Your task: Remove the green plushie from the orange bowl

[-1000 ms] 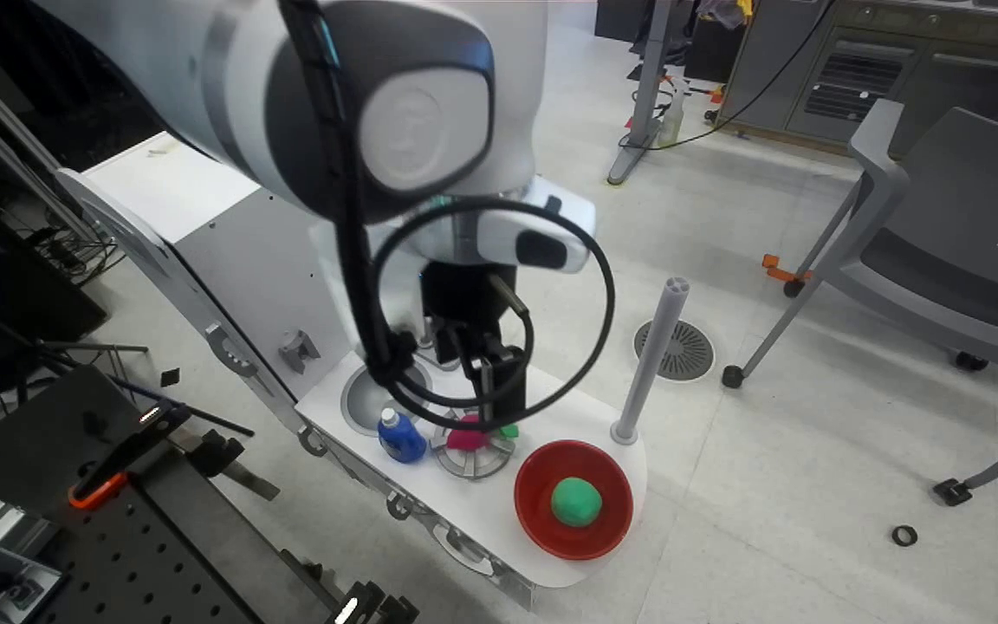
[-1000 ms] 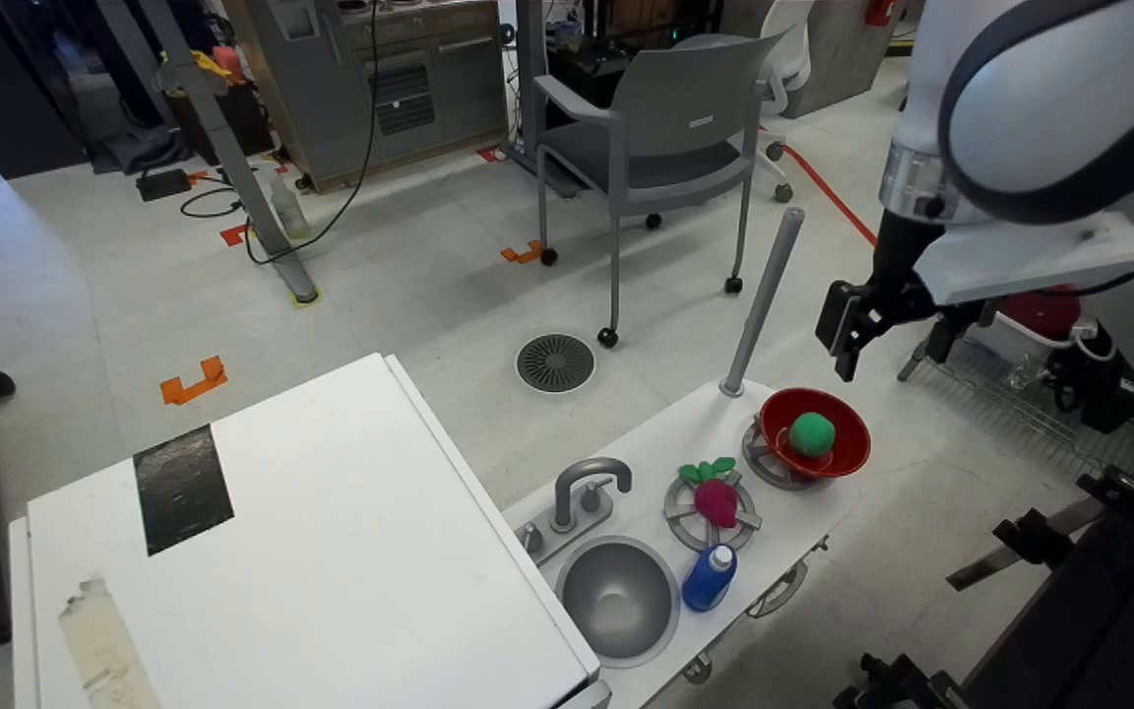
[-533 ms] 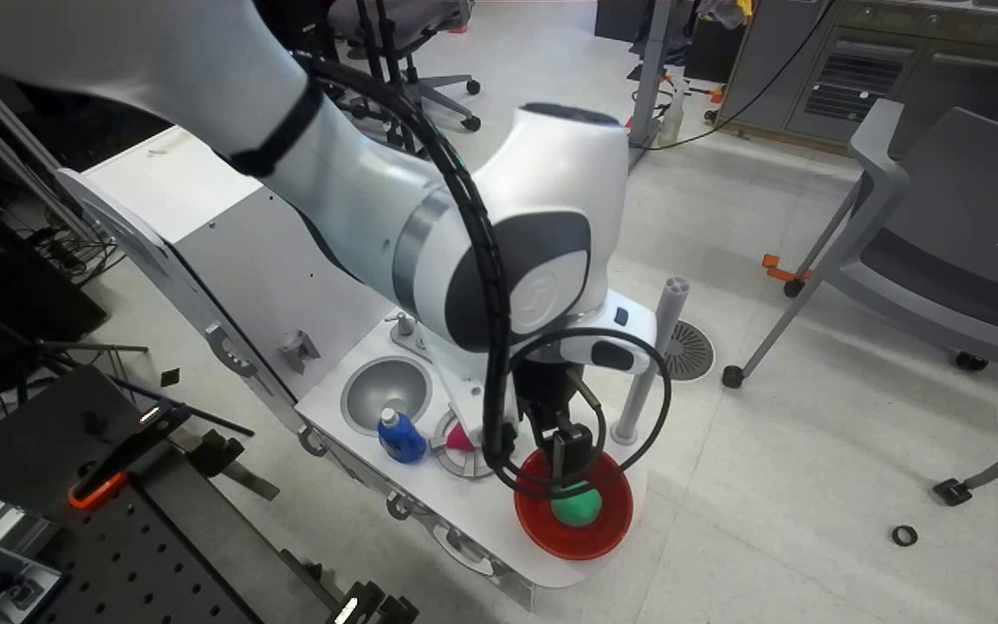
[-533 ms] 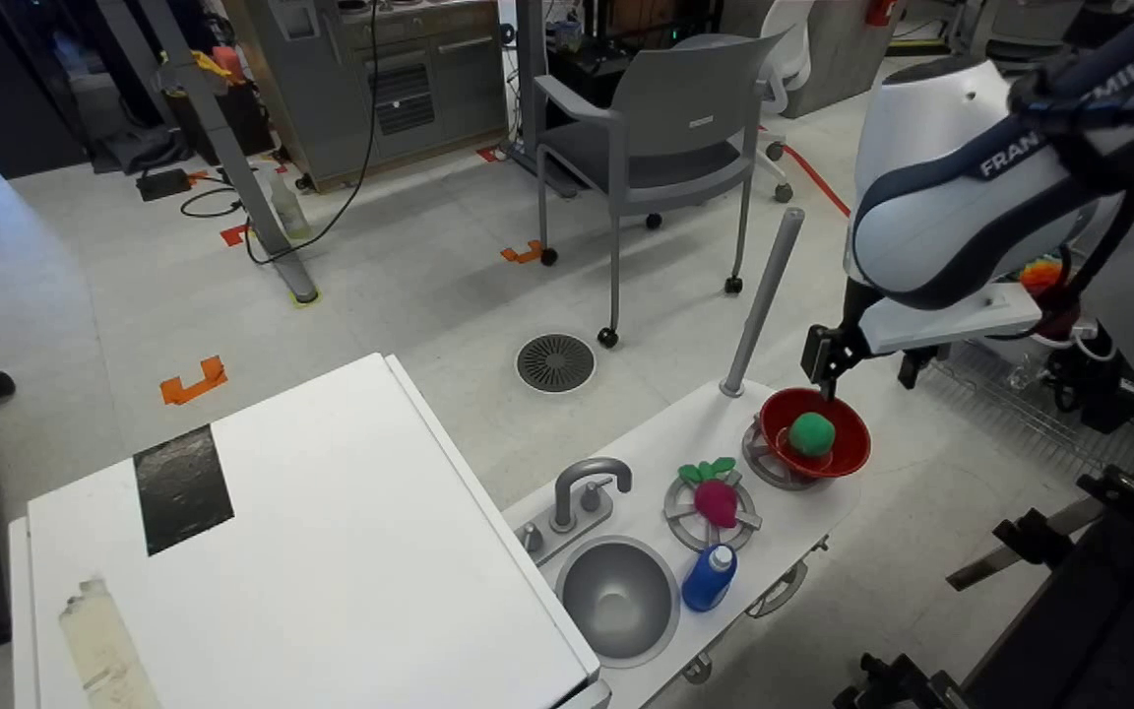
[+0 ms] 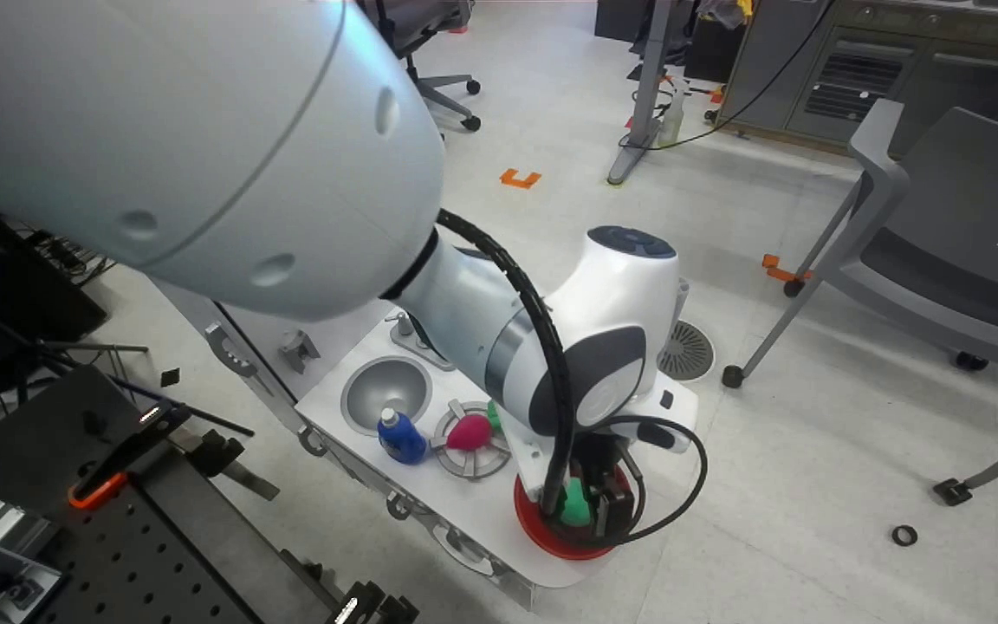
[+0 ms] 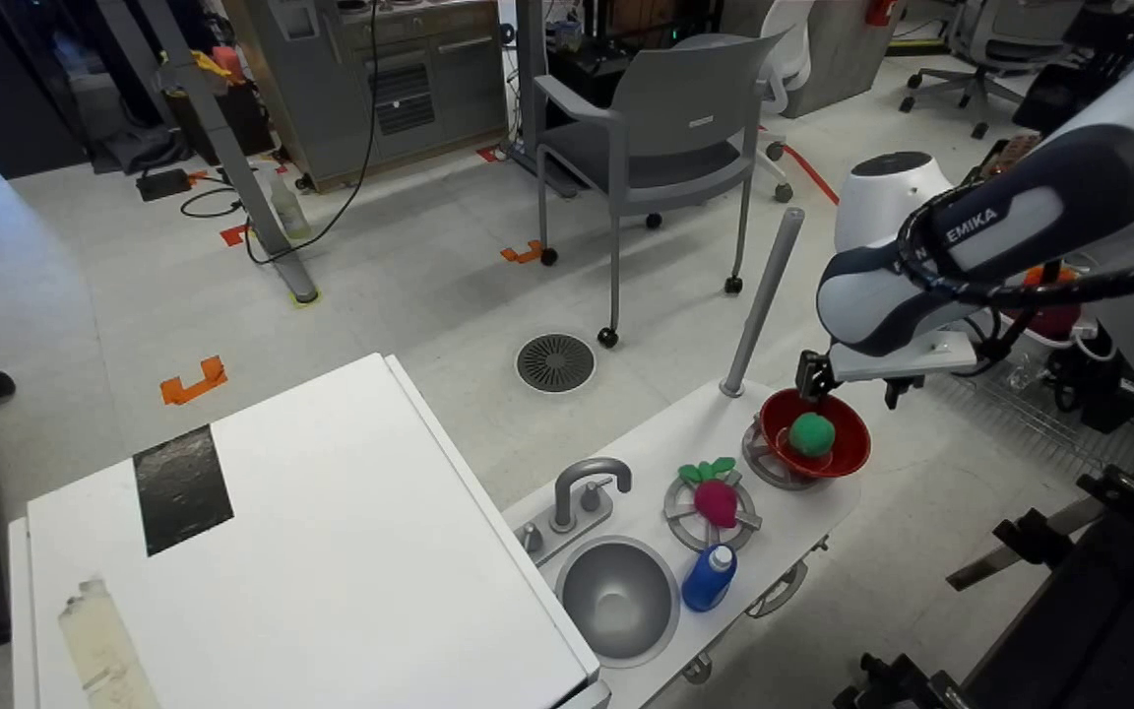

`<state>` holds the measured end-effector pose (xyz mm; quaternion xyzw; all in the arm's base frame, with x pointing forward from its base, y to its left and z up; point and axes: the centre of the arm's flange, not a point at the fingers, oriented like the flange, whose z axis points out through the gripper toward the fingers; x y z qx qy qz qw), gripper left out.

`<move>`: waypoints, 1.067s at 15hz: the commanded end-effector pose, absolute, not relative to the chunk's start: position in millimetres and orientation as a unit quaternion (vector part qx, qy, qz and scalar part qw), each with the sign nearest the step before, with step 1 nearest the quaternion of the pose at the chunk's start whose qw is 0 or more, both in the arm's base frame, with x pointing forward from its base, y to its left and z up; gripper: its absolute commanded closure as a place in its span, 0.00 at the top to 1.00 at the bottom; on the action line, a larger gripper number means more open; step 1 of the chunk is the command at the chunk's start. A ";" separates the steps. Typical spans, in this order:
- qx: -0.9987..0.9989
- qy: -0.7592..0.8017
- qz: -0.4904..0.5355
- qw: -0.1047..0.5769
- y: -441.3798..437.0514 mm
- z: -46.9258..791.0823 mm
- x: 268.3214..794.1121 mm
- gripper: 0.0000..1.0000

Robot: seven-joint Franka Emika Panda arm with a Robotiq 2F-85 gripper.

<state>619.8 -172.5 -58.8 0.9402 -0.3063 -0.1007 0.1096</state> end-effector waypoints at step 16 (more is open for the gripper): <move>0.924 -0.343 -0.113 0.127 -162.1 -166.0 658.5 0.34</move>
